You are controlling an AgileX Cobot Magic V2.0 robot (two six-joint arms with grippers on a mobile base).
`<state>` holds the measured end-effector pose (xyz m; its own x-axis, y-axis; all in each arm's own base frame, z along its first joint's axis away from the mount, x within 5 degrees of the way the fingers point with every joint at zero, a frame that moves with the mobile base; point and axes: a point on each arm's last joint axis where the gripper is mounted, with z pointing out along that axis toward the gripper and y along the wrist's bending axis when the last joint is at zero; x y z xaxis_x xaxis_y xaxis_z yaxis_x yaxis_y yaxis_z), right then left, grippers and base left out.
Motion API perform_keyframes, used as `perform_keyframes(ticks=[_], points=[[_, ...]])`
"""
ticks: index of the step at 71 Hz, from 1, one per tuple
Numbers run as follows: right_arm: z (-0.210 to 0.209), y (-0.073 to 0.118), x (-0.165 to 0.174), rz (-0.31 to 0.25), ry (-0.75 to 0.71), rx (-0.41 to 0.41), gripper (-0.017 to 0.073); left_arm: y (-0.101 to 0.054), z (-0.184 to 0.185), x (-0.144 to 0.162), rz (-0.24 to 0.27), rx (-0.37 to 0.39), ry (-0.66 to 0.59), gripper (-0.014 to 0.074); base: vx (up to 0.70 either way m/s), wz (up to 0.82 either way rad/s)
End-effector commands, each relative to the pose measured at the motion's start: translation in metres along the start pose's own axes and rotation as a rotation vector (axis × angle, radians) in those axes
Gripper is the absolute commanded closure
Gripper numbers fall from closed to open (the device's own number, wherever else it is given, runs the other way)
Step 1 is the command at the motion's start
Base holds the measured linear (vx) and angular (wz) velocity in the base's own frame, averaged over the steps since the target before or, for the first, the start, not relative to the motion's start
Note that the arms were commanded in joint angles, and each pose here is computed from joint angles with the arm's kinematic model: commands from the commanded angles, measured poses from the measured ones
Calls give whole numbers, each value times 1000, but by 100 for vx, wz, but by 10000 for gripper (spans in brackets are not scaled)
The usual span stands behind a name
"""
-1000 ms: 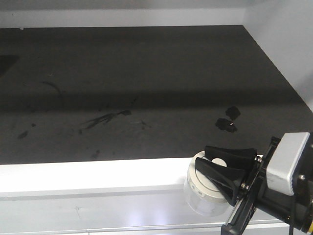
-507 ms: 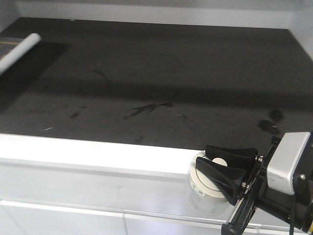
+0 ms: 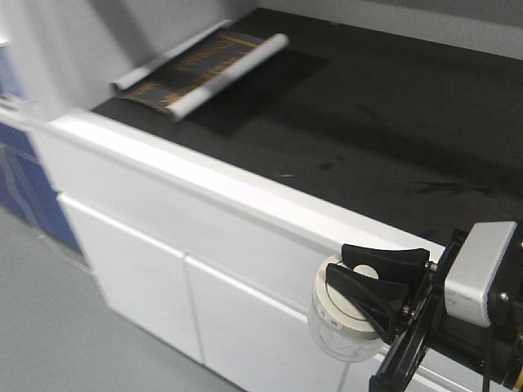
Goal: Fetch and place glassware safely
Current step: 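Drive the base across the lab holding the jar in the right gripper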
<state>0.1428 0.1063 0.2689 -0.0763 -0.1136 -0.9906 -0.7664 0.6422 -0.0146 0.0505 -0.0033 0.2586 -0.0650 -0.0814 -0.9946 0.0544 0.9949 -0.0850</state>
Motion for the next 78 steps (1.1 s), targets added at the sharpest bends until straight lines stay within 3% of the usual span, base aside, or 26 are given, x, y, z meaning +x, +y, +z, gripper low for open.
perform_keyframes(ticks=[1, 45, 78], points=[[-1, 2, -18, 4, -96, -31, 560, -1, -1, -14, -14, 12, -83, 601, -7, 75], [-1, 2, -18, 3, -96, -31, 560, -1, -1, -14, -14, 12, -83, 601, 0, 61], [-1, 2, -18, 3, -96, -31, 560, -1, -1, -14, -14, 12, -83, 601, 9, 83]])
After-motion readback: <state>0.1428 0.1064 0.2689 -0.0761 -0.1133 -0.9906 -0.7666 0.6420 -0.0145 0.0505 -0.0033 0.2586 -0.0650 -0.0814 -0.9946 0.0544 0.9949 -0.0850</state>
